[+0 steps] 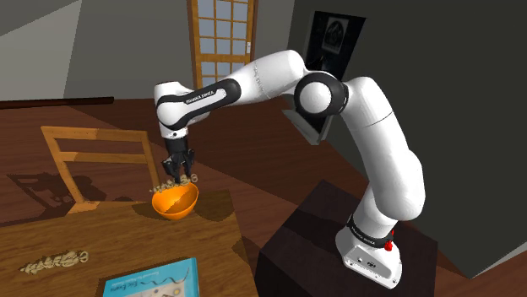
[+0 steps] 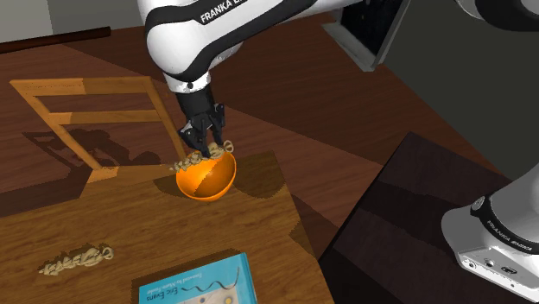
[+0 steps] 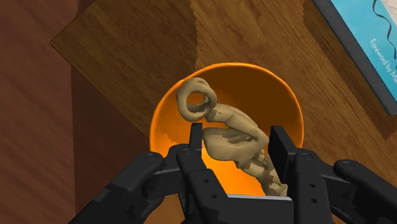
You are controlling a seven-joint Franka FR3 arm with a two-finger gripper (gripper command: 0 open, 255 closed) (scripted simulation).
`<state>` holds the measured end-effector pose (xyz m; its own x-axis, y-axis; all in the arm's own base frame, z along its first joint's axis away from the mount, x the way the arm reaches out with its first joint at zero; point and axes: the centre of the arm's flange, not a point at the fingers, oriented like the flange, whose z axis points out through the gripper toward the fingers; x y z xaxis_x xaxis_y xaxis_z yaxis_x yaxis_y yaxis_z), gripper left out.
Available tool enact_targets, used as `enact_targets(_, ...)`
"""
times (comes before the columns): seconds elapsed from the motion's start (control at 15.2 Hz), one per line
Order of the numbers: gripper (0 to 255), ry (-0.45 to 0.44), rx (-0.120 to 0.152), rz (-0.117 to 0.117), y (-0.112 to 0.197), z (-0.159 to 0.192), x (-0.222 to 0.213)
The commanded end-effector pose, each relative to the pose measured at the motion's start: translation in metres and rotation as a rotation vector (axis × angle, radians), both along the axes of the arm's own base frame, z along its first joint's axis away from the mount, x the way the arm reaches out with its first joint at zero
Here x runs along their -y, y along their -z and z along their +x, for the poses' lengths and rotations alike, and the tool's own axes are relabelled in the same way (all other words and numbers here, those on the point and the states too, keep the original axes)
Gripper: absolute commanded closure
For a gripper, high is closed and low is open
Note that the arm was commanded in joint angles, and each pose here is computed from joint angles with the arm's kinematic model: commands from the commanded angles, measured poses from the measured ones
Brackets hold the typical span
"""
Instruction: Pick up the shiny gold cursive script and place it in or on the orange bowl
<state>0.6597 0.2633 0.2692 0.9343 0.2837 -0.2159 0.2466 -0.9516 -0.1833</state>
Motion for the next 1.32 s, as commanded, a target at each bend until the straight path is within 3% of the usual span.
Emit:
enact_targets(0.0, 255, 0.000, 0.000, 0.000, 0.011, 0.000, 0.000)
enact_targets(0.59, 255, 0.000, 0.000, 0.000, 0.062, 0.000, 0.000)
enact_targets(1.12, 255, 0.000, 0.000, 0.000, 0.062, 0.000, 0.000)
enact_targets(1.19, 0, 0.000, 0.001, 0.000, 0.062, 0.000, 0.000)
enact_targets(1.25, 0, 0.000, 0.001, 0.000, 0.062, 0.000, 0.000)
